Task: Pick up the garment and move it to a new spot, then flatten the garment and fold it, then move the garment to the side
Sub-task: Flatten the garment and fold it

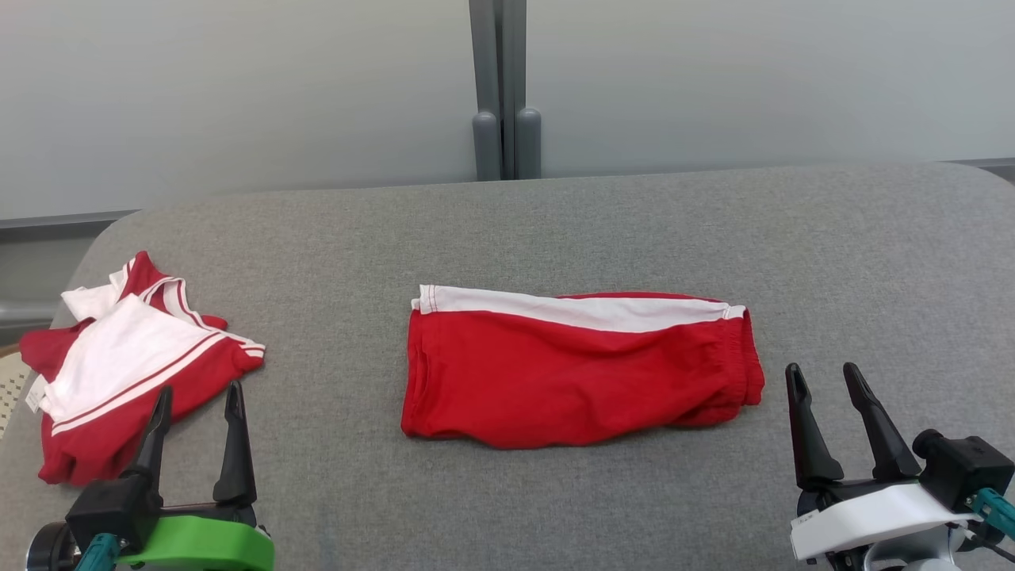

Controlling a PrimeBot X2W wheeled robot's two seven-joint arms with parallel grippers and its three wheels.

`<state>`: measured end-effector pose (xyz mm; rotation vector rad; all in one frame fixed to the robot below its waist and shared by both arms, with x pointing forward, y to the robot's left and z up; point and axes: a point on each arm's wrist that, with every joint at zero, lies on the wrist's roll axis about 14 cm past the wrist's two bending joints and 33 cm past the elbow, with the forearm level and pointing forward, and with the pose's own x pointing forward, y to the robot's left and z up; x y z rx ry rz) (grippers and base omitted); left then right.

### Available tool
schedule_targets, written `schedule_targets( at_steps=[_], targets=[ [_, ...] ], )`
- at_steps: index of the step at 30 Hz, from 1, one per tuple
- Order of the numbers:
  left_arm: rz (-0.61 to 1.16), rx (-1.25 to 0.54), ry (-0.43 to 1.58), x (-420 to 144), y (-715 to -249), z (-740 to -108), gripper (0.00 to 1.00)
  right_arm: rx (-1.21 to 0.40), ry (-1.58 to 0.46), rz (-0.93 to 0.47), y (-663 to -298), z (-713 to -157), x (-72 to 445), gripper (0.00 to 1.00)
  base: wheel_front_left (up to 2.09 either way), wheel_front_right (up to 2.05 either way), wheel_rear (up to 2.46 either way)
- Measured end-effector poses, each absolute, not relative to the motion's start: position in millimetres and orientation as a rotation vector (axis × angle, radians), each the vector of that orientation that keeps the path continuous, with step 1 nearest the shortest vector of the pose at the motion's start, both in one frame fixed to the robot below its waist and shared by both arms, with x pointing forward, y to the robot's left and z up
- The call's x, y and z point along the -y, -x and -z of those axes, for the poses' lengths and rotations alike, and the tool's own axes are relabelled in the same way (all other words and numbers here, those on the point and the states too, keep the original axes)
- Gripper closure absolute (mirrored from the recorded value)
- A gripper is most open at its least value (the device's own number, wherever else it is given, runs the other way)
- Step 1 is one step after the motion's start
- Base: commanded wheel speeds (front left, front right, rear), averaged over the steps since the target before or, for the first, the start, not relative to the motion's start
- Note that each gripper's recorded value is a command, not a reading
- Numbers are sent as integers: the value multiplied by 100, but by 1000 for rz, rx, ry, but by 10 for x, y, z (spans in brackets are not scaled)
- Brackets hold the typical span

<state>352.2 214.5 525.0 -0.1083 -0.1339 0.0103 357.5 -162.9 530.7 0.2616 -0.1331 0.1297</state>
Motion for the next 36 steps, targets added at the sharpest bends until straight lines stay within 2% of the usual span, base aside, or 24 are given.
schedule_targets(
  at_steps=[25,36],
  targets=[
    [-25,103,78,-2140,-3473,-5120,0,68,-194,-113,-3520,-5091,1650,0,0,0,0],
    [-30,92,95,-2126,-3513,-5080,0,83,-109,-168,-4045,-5246,1501,0,0,0,0]
  ],
)
